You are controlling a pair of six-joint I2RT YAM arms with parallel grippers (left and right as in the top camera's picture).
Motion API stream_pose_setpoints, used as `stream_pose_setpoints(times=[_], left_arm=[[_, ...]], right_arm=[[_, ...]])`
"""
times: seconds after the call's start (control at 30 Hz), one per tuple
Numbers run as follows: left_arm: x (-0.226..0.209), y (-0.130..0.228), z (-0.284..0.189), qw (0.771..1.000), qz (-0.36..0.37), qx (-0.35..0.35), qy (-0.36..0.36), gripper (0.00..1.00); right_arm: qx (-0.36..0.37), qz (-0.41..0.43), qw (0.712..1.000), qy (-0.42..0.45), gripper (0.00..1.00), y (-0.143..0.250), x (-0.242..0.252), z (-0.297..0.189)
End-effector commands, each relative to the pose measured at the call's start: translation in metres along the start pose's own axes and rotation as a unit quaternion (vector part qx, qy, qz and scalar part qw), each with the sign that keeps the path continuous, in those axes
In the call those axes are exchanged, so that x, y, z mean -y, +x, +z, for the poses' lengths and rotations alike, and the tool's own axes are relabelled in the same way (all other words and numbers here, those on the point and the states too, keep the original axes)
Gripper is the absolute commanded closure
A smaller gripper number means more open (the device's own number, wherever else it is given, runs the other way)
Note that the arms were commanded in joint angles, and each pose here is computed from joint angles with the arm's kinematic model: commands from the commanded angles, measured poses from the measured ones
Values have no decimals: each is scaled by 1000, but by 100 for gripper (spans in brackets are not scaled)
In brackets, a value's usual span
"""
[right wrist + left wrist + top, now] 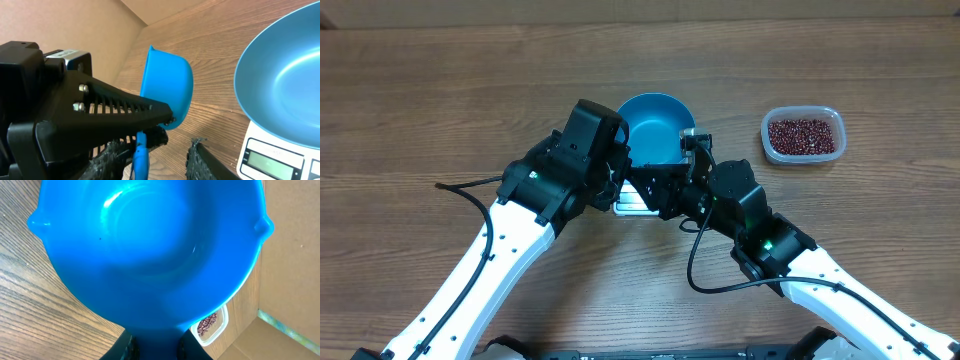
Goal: Scoop item into bowl and weigh 150g on scale
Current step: 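Move the right gripper to the scoop handle beside the left gripper, then close the right gripper on the scoop handle and release the left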
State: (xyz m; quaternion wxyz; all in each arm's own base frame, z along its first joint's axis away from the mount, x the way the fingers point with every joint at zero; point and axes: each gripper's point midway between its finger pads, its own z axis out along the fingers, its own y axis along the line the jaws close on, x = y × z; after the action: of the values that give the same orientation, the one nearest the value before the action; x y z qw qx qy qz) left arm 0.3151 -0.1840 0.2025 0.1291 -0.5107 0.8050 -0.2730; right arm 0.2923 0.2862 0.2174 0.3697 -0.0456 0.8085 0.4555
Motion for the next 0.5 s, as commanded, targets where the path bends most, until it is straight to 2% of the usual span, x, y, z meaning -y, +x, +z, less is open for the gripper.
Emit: stream_pose_setpoints(times=[0.0,0.47], left_arm=[[9,6,-11,1000,-8,-13,17,96],[8,12,-11,999,-11,-29,16,96]], right_arm=[[16,0,1000,-13,58,-12,-12,0],[8,13,1000,-17,61,-9,-12,2]])
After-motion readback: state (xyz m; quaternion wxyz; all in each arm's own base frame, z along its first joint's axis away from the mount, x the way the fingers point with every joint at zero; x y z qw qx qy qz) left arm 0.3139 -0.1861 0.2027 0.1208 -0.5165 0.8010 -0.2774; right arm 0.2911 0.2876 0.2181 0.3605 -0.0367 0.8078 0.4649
